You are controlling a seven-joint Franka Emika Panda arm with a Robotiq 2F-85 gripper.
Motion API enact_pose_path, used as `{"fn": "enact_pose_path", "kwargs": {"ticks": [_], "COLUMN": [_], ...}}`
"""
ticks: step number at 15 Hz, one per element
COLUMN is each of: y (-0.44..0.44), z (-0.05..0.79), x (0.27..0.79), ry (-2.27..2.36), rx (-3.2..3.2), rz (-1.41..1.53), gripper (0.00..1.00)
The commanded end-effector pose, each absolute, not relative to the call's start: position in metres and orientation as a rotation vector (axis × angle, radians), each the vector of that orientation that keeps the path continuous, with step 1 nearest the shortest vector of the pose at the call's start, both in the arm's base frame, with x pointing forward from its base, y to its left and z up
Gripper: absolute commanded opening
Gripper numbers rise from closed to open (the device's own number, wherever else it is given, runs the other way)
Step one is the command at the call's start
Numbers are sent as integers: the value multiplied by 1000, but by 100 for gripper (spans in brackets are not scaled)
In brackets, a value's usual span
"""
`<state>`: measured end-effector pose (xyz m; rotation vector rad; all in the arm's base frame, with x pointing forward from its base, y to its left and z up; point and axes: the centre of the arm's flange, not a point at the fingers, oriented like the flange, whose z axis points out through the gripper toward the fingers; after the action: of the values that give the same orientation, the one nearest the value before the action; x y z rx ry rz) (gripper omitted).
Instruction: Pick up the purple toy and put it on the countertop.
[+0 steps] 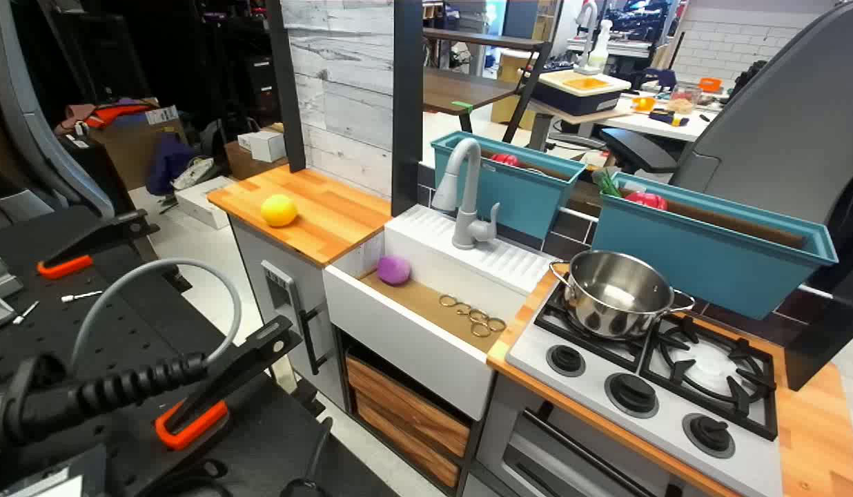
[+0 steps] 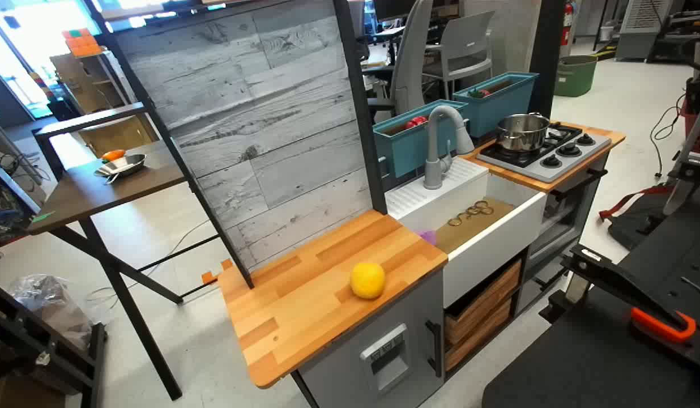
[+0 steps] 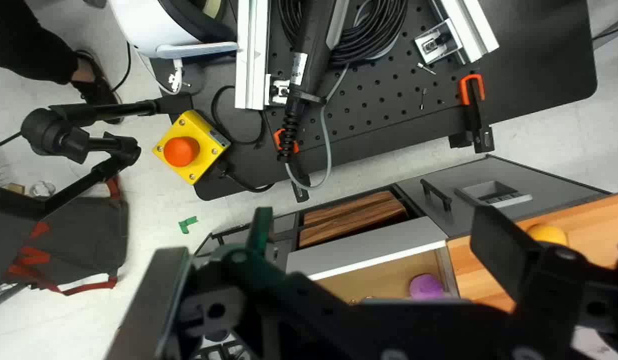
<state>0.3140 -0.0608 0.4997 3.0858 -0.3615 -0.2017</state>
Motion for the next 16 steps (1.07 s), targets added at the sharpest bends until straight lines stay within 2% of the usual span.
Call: {"fn": "enact_pose_path", "kwargs": {"ticks": [1, 11, 16], "y": [-61, -61, -43], "z": [500, 501, 477], "x": [314, 314, 358], "ry": [-362, -362, -406], "rx": [3086, 3086, 3074], "rz": [-200, -197, -44], "gripper": [100, 100, 100]}}
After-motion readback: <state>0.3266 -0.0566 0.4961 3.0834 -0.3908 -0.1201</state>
